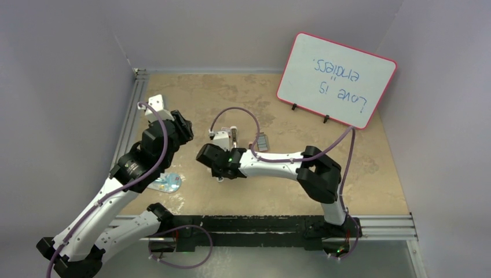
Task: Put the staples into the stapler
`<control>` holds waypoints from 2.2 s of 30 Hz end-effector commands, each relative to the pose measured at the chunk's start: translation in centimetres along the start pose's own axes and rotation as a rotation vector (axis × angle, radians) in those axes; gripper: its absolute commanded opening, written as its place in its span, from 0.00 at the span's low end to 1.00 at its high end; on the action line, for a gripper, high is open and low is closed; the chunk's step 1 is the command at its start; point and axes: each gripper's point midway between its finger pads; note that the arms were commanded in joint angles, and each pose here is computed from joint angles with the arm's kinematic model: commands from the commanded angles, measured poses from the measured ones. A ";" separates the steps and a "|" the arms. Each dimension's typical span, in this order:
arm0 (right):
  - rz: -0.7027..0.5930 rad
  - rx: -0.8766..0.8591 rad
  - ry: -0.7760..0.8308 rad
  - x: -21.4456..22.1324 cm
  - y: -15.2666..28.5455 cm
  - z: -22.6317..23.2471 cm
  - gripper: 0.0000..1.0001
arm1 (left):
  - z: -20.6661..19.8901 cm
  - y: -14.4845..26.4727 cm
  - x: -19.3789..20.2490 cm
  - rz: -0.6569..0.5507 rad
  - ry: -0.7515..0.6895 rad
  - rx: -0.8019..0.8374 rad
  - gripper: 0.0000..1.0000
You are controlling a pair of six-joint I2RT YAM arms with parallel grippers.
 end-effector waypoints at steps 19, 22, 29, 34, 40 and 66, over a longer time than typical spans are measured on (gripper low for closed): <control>-0.111 -0.199 0.011 -9.6 1.8 -0.2 0.54 | 6.2 4.3 13.9 0.471 0.314 -0.165 0.59; -0.099 -0.236 0.041 -9.6 1.4 0.8 0.58 | 6.3 4.7 16.2 0.557 0.329 -0.161 0.52; -0.037 -0.243 0.114 -8.1 0.0 1.1 0.62 | 6.3 4.6 22.0 0.735 0.358 -0.137 0.45; -0.030 -0.238 0.146 -7.6 -0.7 0.9 0.61 | 6.3 4.3 24.8 0.822 0.369 -0.127 0.43; -0.010 -0.211 0.137 -7.0 -1.3 0.6 0.50 | 5.9 3.7 25.8 0.841 0.364 -0.100 0.41; -0.119 -0.109 0.068 -10.1 -0.5 -0.9 0.33 | 6.0 -2.0 26.0 0.873 0.410 -0.013 0.18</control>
Point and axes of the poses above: each gripper's point midway between its finger pads, its own y axis back along the fingers, its own z axis along the line the jaws close on, x = y × z, and after that the axes turned 11 degrees about y, right-handed
